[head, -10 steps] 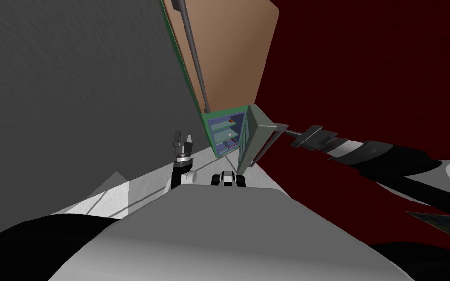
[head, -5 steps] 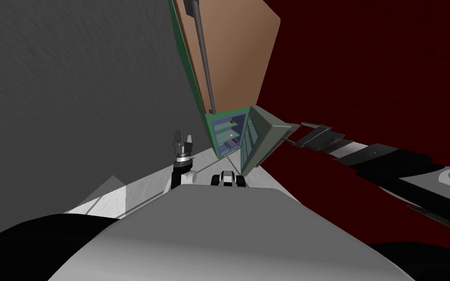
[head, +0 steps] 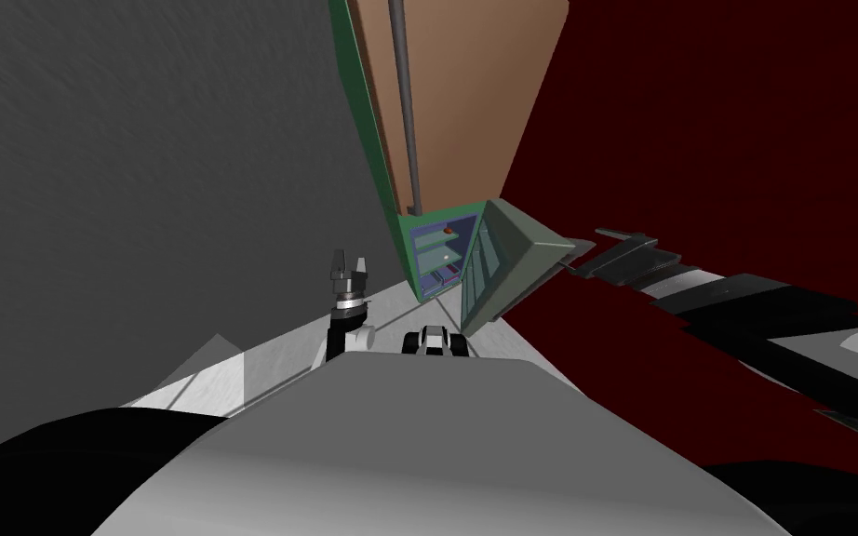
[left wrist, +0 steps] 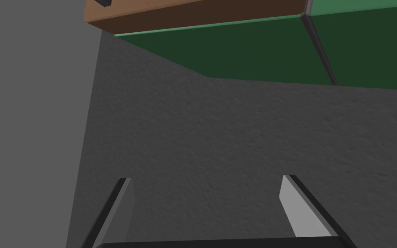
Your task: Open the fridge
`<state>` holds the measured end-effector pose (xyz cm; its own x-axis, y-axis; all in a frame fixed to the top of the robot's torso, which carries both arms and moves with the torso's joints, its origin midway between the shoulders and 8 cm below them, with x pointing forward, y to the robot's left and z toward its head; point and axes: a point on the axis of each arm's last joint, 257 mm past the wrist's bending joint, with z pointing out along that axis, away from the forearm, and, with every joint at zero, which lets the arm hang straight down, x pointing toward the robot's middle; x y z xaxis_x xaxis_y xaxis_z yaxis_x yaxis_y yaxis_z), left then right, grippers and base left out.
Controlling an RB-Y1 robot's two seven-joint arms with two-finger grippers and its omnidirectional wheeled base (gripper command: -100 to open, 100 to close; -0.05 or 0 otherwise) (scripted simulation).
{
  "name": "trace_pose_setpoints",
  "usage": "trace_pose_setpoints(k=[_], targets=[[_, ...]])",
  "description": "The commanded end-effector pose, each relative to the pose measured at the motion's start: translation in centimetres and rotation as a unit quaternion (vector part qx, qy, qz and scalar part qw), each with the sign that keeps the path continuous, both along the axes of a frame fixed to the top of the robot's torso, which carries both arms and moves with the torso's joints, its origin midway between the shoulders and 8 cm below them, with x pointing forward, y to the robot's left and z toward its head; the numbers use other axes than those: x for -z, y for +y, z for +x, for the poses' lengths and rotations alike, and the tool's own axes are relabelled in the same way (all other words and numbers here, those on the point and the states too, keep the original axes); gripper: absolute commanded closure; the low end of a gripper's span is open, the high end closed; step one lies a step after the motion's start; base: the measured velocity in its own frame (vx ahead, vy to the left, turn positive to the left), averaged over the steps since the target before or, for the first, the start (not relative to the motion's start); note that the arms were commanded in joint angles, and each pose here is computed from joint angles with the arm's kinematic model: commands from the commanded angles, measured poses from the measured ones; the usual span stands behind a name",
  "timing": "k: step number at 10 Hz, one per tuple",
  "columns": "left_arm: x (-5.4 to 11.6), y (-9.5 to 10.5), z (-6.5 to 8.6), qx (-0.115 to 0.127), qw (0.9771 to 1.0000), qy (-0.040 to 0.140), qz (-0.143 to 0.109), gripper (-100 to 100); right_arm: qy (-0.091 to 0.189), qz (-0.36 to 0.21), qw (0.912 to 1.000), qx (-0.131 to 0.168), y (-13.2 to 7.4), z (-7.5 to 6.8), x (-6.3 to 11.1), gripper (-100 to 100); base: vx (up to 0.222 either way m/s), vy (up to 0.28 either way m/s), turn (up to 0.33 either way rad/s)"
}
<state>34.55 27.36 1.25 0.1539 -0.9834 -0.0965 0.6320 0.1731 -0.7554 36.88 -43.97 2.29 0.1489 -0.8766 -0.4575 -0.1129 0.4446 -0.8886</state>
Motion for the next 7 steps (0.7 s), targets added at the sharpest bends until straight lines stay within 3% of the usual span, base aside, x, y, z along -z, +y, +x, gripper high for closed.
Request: trace_pose_setpoints(k=[1, 7], targets=[[0.0, 0.0, 0.0, 0.000, 1.0000, 0.000, 0.000, 0, -0.013, -0.027, 0.9992, 0.028, -2.0, 0.1, 0.3, -100, 0.001, 0.079, -0.010], [0.0, 0.0, 0.0, 0.000, 1.0000, 0.000, 0.000, 0, -0.044, -0.110, 0.9862, 0.115, -7.9, -0.5, 0.4, -100, 0.022, 0.117, -0.019]])
